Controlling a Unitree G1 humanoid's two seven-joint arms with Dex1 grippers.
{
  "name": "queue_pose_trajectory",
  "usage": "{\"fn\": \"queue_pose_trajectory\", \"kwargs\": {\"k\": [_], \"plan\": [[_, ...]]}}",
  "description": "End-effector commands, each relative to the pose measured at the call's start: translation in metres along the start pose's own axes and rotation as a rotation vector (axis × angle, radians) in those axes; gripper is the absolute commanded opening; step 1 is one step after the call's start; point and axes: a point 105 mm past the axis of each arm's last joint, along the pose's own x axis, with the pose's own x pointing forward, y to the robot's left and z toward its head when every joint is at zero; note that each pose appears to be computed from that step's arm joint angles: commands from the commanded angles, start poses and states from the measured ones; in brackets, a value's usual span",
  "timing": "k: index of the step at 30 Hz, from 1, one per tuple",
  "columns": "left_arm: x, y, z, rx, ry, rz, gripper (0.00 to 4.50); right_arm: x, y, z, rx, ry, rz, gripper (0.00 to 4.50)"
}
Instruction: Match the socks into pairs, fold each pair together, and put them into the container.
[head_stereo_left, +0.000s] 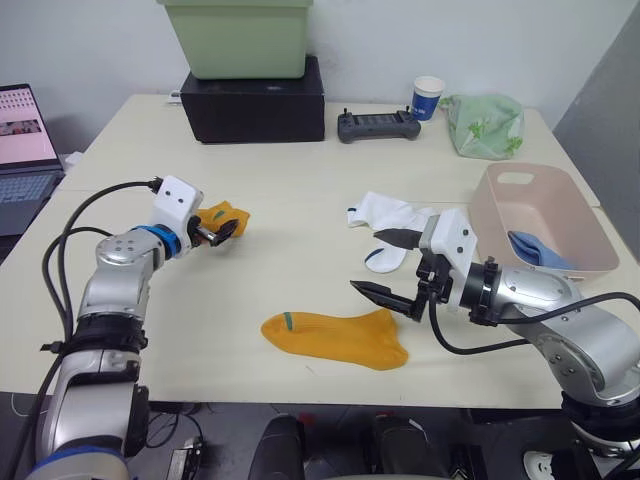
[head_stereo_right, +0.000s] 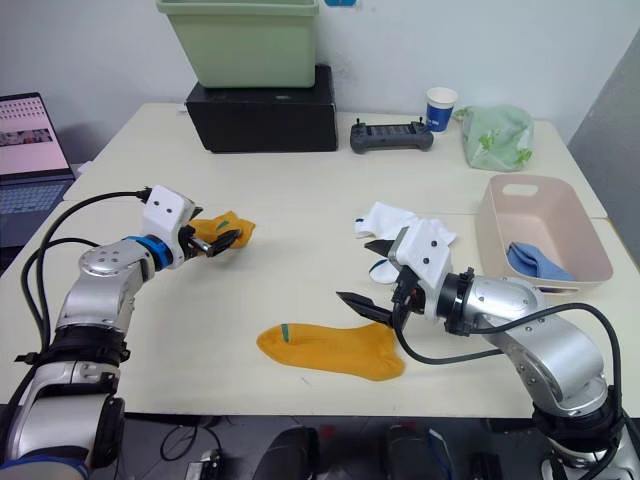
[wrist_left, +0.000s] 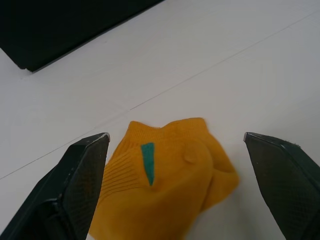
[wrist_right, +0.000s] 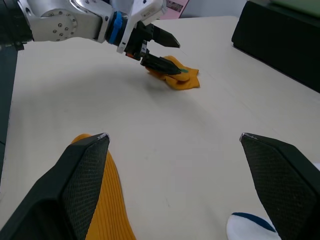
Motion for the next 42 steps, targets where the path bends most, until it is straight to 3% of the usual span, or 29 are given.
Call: {"fn": "queue_pose_trajectory", "kwargs": {"k": [1, 3, 9, 15, 20, 22, 26, 30, 36, 39, 42], "plan": [[0.001, 0.009, 0.002, 0.031, 0.013, 0.039, 4.31, -0.002, 0.005, 0.008, -0.03, -0.028, 0.0, 4.5], [0.002, 0.011, -0.001, 0.021, 0.024, 0.048, 3.9, -0.003, 0.005, 0.007, -0.03, -0.027, -0.005, 4.5], [0.001, 0.015, -0.013, -0.003, 0.088, 0.057, 2.01, -0.003, 0.006, 0.005, -0.026, -0.027, -0.01, 4.5], [-0.007, 0.036, 0.002, -0.019, 0.0, 0.168, 0.1, -0.003, 0.009, 0.002, -0.024, -0.026, -0.014, 4.5], [-0.019, 0.047, 0.036, -0.061, -0.159, 0.211, 0.05, -0.004, 0.01, 0.001, -0.024, -0.021, -0.014, 4.5], [-0.025, 0.037, 0.055, -0.054, -0.214, 0.145, 0.05, -0.006, 0.01, 0.0, -0.024, -0.017, -0.015, 4.5], [-0.033, -0.007, 0.1, -0.155, -0.356, -0.077, 0.05, -0.011, 0.007, -0.002, -0.015, -0.003, -0.034, 4.5], [-0.038, -0.076, 0.129, -0.323, -0.374, -0.416, 0.05, -0.023, 0.002, -0.008, -0.004, 0.041, -0.053, 4.5], [-0.05, -0.145, 0.16, -0.448, -0.389, -0.763, 0.05, -0.046, -0.004, -0.019, 0.006, 0.126, -0.085, 4.5], [-0.049, -0.158, 0.174, -0.517, -0.425, -0.813, 0.05, -0.057, -0.008, -0.021, 0.005, 0.162, -0.122, 4.5], [-0.041, -0.15, 0.174, -0.671, -0.451, -0.762, 0.05, -0.065, -0.013, -0.022, 0.001, 0.182, -0.164, 4.5]]}}
